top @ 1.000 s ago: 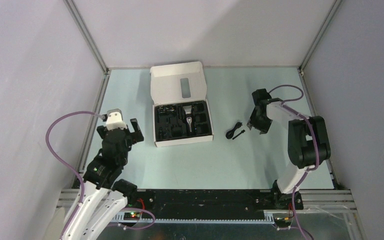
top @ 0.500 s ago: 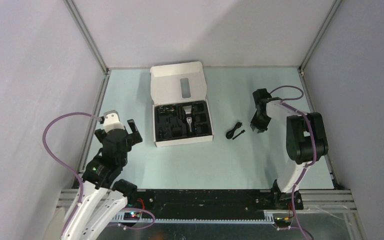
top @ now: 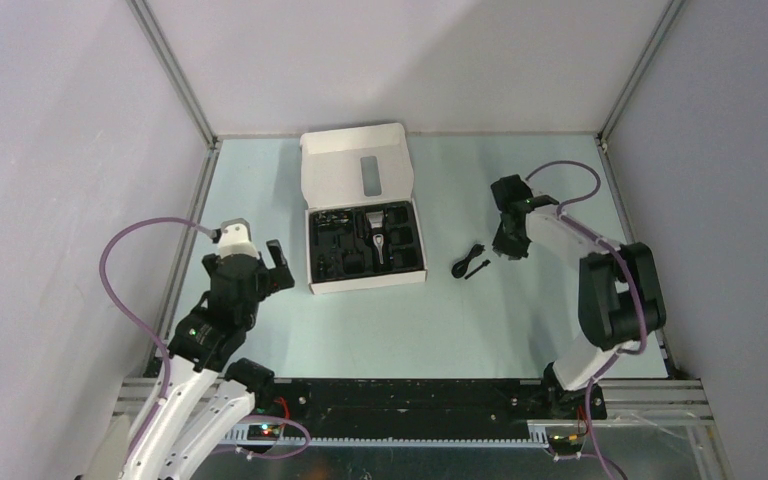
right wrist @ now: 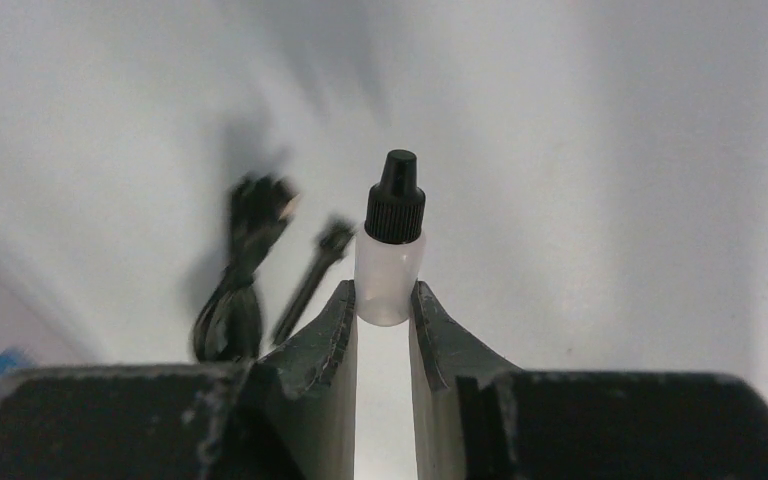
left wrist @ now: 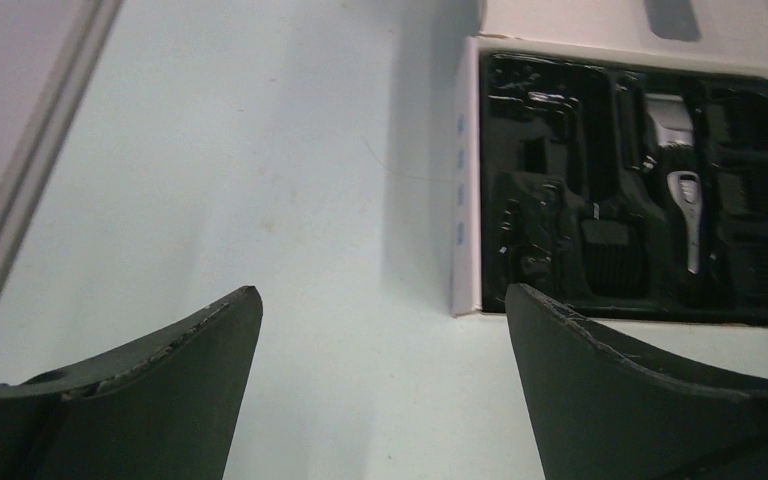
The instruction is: Sort the hair-cutting tools
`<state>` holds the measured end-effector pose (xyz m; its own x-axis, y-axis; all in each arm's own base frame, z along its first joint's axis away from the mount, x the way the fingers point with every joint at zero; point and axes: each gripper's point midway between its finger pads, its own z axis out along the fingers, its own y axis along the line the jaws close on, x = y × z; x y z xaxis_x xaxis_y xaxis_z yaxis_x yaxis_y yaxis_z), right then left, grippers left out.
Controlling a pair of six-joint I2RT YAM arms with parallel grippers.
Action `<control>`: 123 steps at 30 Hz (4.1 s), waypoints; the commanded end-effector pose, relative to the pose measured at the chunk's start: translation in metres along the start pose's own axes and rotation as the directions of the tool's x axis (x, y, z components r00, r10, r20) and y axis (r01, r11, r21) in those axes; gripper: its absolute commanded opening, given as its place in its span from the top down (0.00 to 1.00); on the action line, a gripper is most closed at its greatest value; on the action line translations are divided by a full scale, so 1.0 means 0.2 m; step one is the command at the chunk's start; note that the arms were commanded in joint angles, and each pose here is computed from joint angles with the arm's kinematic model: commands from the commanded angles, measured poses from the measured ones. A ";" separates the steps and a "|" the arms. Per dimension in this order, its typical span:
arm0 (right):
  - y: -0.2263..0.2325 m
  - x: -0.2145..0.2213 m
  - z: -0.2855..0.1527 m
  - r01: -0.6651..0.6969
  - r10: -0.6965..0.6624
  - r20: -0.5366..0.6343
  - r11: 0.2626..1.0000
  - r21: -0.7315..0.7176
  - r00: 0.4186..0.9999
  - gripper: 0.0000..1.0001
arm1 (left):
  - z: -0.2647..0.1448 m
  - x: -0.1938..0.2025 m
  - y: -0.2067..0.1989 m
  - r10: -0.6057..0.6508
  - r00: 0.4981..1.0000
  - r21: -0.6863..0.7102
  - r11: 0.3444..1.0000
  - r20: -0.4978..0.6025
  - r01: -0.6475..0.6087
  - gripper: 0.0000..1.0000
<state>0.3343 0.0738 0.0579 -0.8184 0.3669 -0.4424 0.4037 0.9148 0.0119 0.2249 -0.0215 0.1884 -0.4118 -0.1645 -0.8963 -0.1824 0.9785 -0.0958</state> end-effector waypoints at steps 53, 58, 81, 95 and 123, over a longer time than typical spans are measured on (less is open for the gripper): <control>1.05 0.60 -1.34 0.641 -0.067 0.665 0.353 -0.682 0.744 0.90 | -0.23 -0.20 -1.13 -0.106 0.984 0.695 0.697 -0.143 0.176 0.31; 1.05 0.60 -1.33 0.641 -0.067 0.665 0.352 -0.682 0.744 0.90 | -0.22 -0.16 -1.15 -0.062 0.988 0.684 0.715 -0.144 0.144 0.37; 0.89 0.44 -1.17 0.579 -0.098 0.628 0.517 -0.631 0.772 0.30 | -0.08 -0.17 -0.97 0.048 0.996 0.476 0.879 -0.079 -0.005 0.76; -0.02 0.02 -1.00 0.186 0.067 0.595 0.917 -0.353 0.801 0.13 | 0.33 -0.04 -0.62 0.059 0.984 0.153 0.988 -0.165 -0.033 0.76; -0.59 0.01 -1.01 -0.145 0.340 0.705 0.935 -0.323 0.622 0.03 | 0.58 0.39 -0.41 0.205 0.876 -0.059 0.965 -0.437 -0.256 0.68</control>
<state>0.2016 0.0057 0.2327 -0.1264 0.4019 -0.9069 0.3310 0.8789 0.3433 0.3105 -0.1081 0.0722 -0.7860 -0.0195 -0.6179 -0.1129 0.9872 0.1125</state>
